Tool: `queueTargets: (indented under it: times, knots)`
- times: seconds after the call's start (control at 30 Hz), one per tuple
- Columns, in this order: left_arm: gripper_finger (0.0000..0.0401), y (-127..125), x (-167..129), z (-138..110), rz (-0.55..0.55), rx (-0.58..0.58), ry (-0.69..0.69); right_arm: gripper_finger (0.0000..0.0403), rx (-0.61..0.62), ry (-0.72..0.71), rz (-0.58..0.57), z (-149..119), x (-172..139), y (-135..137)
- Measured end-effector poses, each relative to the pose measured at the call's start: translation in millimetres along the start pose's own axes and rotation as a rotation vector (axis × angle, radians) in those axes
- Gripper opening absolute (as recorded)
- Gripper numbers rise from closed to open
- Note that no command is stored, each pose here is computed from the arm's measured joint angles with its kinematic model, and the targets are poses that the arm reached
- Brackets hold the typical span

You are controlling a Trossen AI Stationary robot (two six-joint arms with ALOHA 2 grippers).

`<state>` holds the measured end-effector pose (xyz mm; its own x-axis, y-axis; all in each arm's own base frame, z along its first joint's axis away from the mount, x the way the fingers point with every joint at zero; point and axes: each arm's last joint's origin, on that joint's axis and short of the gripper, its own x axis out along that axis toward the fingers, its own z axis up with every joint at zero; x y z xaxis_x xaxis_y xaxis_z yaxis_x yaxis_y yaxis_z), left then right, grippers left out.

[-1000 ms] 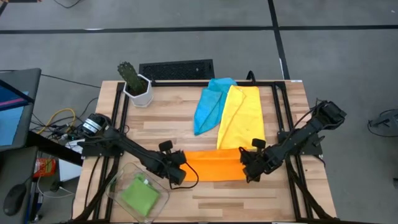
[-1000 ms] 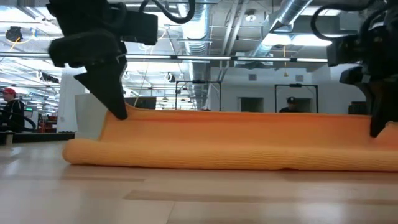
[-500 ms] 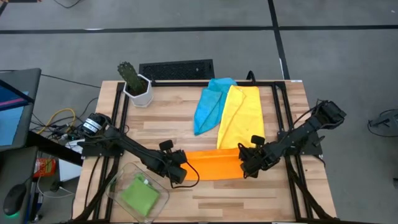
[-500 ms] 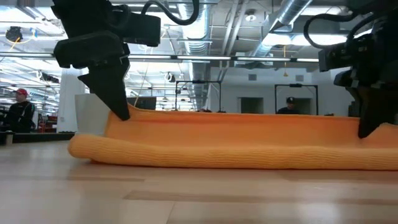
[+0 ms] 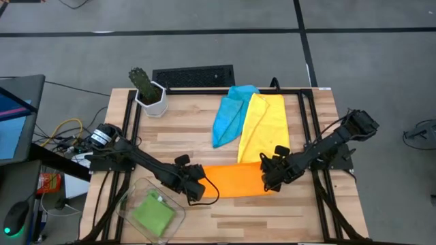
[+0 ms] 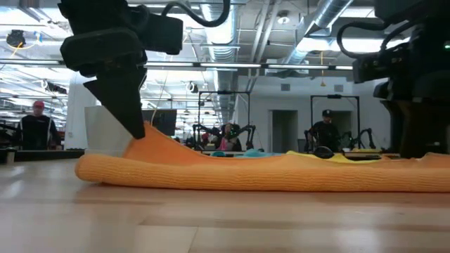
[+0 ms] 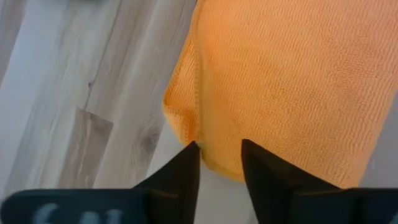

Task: Fold microfiber towels
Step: Fold the orange microfiber towel

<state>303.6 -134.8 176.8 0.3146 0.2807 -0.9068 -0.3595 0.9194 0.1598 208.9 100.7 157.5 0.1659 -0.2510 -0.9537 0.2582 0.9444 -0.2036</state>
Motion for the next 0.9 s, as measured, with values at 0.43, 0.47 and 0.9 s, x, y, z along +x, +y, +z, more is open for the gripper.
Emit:
queueTargets:
  times: [0.43,0.47,0.9]
  knots:
    - [0.0145,16,-50,19,-0.067,-0.232,-0.313,0.0180,0.229,-0.394,0.060,-12,-59,-28]
    - [0.0138,13,-51,22,-0.112,-0.250,-0.376,0.0173,0.258,-0.464,0.113,-15,-61,-25]
    - [0.0004,11,6,-17,-0.362,-0.387,-0.484,0.0012,0.306,-0.576,0.472,-73,-22,26]
